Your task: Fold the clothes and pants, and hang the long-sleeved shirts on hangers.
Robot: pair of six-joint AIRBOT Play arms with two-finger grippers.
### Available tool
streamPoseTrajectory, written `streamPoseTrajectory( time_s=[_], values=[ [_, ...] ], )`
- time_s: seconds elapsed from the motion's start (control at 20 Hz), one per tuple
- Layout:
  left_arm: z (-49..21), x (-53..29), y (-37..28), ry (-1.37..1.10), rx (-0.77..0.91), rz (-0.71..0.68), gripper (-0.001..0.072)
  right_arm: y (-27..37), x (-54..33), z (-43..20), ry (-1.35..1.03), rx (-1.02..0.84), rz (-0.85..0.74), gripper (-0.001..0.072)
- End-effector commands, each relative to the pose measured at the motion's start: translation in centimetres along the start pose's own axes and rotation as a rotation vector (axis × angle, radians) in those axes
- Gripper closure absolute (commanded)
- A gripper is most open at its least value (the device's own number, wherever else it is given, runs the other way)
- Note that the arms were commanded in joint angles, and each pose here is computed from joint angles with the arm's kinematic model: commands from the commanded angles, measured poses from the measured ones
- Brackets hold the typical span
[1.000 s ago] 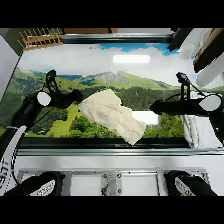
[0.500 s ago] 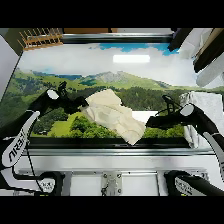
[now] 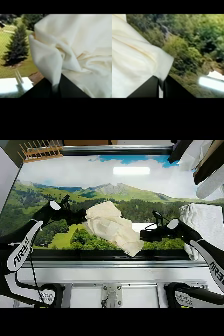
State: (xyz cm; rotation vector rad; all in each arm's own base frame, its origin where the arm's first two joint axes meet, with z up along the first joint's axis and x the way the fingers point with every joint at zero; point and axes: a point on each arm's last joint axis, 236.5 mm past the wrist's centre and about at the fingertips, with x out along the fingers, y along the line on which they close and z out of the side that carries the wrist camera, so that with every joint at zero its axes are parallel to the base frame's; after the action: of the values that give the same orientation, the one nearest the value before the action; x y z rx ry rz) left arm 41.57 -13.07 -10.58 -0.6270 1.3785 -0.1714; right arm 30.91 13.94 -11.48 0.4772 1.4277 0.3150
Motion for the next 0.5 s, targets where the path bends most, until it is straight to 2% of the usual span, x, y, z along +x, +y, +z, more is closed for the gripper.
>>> streamPoseTrajectory(
  time_s=[0.0,0.1,0.2,0.45],
  values=[
    [0.9,-1.5,-0.5,-0.042,0.013,-0.009,0.0703,1.3,-0.9,2.2,-0.078,0.000,0.027,0.0701],
    [3.3,-6.5,-2.3,-0.185,0.046,-0.046,0.0703,3.2,-4.7,5.2,-0.168,-0.056,0.050,0.0701],
    [4.3,-14.2,-5.4,-0.337,0.167,-0.092,0.0703,7.3,-11.6,8.2,-0.284,-0.197,0.098,0.0701],
    [-2.8,-30.4,-11.5,-0.654,0.516,-0.058,0.0703,16.9,-28.9,9.6,-0.650,-0.467,0.144,0.0701]
  ],
)
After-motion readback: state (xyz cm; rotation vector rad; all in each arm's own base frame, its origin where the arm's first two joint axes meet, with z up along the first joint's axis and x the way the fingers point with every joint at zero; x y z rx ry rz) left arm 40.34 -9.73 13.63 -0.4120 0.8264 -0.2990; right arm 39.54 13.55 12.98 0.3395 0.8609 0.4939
